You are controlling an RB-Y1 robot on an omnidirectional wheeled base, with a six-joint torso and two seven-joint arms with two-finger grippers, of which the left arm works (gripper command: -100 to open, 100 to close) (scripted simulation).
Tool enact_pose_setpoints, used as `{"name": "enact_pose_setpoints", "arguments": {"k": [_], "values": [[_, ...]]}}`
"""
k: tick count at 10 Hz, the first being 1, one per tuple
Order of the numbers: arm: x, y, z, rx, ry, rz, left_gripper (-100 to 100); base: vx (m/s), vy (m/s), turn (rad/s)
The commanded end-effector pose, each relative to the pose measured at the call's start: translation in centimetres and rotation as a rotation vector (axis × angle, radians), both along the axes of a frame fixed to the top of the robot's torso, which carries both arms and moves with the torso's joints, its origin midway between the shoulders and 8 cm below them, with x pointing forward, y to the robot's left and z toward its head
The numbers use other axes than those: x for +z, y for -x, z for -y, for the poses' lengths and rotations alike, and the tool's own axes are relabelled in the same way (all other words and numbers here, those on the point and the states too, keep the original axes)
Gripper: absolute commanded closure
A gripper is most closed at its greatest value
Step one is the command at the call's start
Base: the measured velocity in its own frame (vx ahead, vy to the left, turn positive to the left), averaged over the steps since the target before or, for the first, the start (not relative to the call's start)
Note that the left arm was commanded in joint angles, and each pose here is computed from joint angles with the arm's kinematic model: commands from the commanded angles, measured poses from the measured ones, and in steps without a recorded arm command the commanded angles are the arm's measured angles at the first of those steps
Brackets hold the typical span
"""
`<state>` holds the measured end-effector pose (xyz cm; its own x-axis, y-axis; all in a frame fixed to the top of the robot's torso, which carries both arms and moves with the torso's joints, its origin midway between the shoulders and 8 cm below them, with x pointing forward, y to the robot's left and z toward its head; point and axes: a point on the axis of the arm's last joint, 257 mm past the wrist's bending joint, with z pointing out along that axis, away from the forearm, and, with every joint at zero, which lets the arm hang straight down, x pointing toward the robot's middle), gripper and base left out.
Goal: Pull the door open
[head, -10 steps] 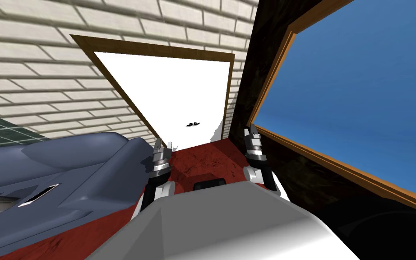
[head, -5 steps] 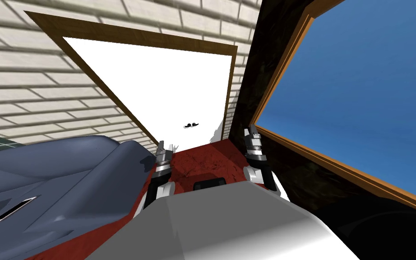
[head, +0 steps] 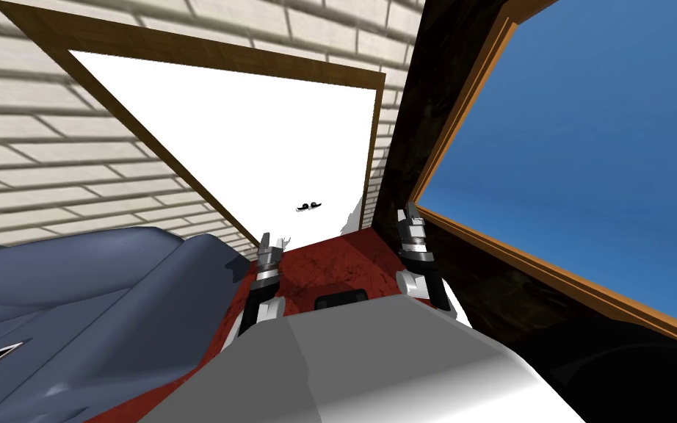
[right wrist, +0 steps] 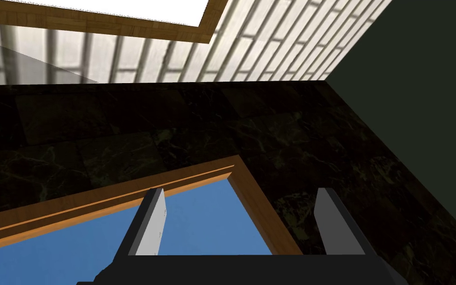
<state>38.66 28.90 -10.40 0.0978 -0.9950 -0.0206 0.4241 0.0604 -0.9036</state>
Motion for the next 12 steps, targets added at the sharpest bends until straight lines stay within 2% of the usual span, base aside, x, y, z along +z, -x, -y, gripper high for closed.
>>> {"name": "enact_pose_setpoints", "arguments": {"k": [1, 2, 3, 12], "values": [[-0.9, -0.3, -0.3, 0.002, 0.001, -0.013, -100, 0.126, -0.003, -0.025], [-1.5, -0.4, -0.6, 0.003, 0.001, -0.022, -100, 0.134, 0.008, -0.026], [-2.7, -0.6, -1.1, 0.006, 0.002, -0.039, -100, 0.126, 0.014, -0.049], [-8.5, -1.0, -3.8, 0.029, 0.012, -0.121, -100, 0.106, -0.01, -0.033]]}}
